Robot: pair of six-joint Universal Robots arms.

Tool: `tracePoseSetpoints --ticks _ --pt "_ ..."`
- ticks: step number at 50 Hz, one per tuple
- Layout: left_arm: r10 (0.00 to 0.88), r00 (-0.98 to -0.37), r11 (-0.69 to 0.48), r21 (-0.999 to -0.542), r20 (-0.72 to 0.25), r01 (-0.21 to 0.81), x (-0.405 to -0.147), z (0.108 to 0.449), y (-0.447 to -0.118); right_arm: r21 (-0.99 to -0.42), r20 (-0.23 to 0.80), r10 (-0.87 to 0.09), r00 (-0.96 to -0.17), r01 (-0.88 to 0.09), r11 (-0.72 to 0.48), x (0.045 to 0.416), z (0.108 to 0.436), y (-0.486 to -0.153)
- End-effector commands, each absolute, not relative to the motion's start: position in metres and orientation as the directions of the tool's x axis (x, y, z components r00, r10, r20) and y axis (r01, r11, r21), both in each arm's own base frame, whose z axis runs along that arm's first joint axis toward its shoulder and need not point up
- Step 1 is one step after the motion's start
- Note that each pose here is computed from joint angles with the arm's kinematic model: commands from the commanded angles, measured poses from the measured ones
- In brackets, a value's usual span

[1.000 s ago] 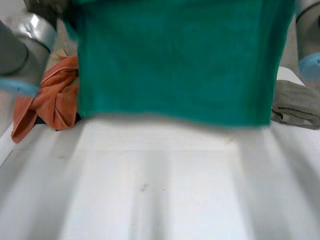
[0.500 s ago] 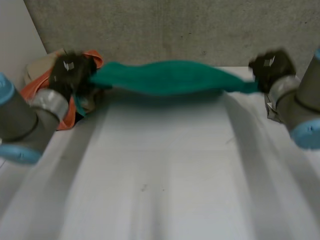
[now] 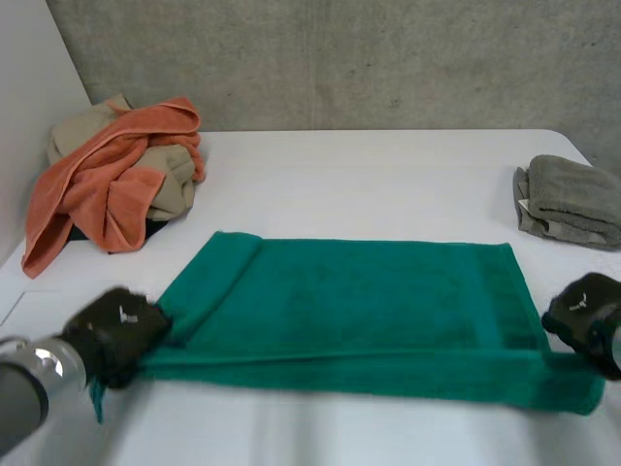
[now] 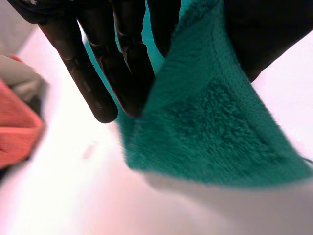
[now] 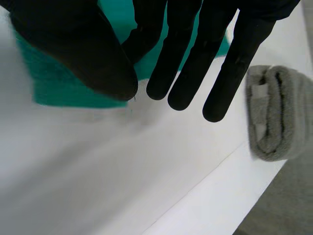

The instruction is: Fold the laundry.

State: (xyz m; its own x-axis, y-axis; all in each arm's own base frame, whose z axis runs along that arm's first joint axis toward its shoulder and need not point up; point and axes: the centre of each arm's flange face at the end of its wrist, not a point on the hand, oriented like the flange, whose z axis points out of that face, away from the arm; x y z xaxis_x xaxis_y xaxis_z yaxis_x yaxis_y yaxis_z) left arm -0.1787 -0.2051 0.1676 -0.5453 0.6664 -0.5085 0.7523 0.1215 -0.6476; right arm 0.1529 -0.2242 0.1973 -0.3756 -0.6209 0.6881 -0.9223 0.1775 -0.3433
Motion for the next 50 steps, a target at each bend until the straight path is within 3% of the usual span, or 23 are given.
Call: tracePoseSetpoints --ticks 1,6,19,30,36,40,42,44,45,46,49,50 --pt "0.62 -0.579 0.049 -0.71 -0.53 0.703 -0.19 0.158 -0.251 -0.422 0.669 -0.598 -0.442 -0.888 0.183 0.178 0.172 -0.26" --pt "0.63 -0.573 0.062 -0.702 -0.524 0.71 -0.192 0.153 -0.248 -0.413 0.679 -0.579 -0.452 -0.887 0.208 0.18 0.169 -0.264" --pt "0.521 -0.627 0.14 -0.666 -0.579 0.732 -0.168 0.162 -0.241 -0.419 0.685 -0.569 -0.454 -0.885 0.203 0.18 0.167 -0.265" --pt "0.467 -0.659 0.179 -0.667 -0.589 0.723 -0.15 0.168 -0.236 -0.416 0.68 -0.575 -0.454 -0.886 0.207 0.179 0.16 -0.26" --pt "0.418 -0.656 0.1 -0.686 -0.629 0.721 -0.147 0.172 -0.267 -0.439 0.706 -0.538 -0.461 -0.88 0.179 0.182 0.166 -0.272" --pt "0.371 -0.625 -0.057 -0.688 -0.687 0.723 -0.163 0.182 -0.312 -0.494 0.776 -0.395 -0.491 -0.863 0.102 0.189 0.19 -0.309" --pt "0.328 -0.616 -0.171 -0.686 -0.716 0.707 -0.182 0.203 -0.327 -0.543 0.808 -0.254 -0.532 -0.839 0.031 0.193 0.221 -0.337" --pt "0.238 -0.634 -0.35 -0.674 -0.736 0.651 -0.211 0.245 -0.348 -0.587 0.804 -0.141 -0.578 -0.809 -0.03 0.196 0.249 -0.353" --pt "0.205 -0.653 -0.405 -0.671 -0.729 0.621 -0.22 0.26 -0.355 -0.632 0.773 -0.026 -0.633 -0.768 -0.104 0.198 0.28 -0.368" --pt "0.128 -0.713 -0.512 -0.661 -0.69 0.548 -0.23 0.296 -0.369 -0.652 0.749 0.028 -0.662 -0.744 -0.145 0.199 0.295 -0.374" --pt "0.054 -0.799 -0.641 -0.634 -0.599 0.433 -0.235 0.346 -0.382 -0.691 0.619 0.19 -0.762 -0.643 -0.329 0.197 0.351 -0.391" --pt "0.027 -0.854 -0.714 -0.608 -0.52 0.348 -0.233 0.378 -0.385 -0.691 0.584 0.217 -0.782 -0.619 -0.373 0.198 0.363 -0.392"
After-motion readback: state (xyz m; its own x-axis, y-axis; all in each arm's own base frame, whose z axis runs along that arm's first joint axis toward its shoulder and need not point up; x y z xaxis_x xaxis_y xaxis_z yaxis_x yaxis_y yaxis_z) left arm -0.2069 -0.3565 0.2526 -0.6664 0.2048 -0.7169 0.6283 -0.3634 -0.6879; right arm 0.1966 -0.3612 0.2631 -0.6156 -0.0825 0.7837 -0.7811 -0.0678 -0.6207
